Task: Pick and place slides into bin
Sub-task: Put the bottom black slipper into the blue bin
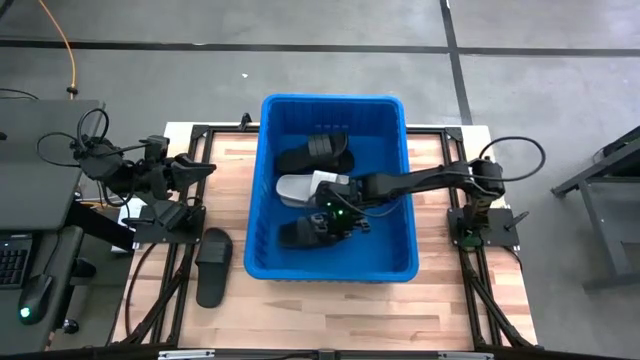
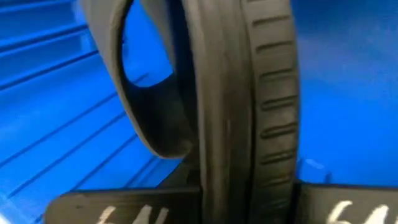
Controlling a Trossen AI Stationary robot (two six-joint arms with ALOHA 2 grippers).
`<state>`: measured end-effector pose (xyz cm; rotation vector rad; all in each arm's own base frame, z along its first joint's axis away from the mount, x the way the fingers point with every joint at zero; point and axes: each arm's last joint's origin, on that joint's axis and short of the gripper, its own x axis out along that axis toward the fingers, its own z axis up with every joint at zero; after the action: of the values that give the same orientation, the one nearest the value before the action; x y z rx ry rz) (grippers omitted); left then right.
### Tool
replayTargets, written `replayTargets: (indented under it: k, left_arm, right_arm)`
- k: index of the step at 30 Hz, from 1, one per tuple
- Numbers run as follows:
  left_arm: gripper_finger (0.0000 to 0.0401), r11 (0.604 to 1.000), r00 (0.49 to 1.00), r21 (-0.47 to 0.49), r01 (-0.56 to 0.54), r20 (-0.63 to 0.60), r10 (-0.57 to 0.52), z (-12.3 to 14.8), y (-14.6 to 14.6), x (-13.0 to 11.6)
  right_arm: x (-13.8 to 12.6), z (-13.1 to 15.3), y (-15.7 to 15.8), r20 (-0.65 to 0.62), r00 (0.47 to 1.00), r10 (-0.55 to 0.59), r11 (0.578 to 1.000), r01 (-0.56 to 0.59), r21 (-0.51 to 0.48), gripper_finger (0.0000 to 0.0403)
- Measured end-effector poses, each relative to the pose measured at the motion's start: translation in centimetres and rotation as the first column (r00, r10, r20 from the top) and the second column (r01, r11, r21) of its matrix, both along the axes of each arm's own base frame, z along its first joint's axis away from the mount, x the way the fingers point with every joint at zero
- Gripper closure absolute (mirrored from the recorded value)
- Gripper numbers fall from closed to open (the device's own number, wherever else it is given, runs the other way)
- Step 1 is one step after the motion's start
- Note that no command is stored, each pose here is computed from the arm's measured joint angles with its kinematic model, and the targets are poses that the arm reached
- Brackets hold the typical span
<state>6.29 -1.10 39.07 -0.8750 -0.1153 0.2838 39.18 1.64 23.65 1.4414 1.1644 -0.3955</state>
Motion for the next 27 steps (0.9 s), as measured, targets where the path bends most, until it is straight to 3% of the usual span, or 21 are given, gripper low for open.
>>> replayTargets:
  k: [8, 19, 27]
  left_arm:
    - [0.024, 1.0, 1.0, -0.002, 0.0, 0.001, 0.0, 0.0, 0.0, 0.0]
    - [0.024, 1.0, 1.0, 0.007, -0.02, -0.004, 0.02, 0.0, 0.1, 0.0]
    - [0.024, 0.999, 1.0, 0.029, -0.022, -0.012, 0.022, 0.0, 0.1, 0.0]
  right_arm:
    - [-0.4, -0.4, -0.8, -0.062, 0.998, -0.03, 0.999, 0.029, -0.015, 0.0381]
    - [-0.7, -0.4, 0.5, -0.155, 0.983, -0.095, 0.991, 0.109, 0.079, 0.0371]
    - [-0.5, -0.3, 0.7, -0.121, 0.99, -0.068, 0.991, 0.081, 0.103, 0.0354]
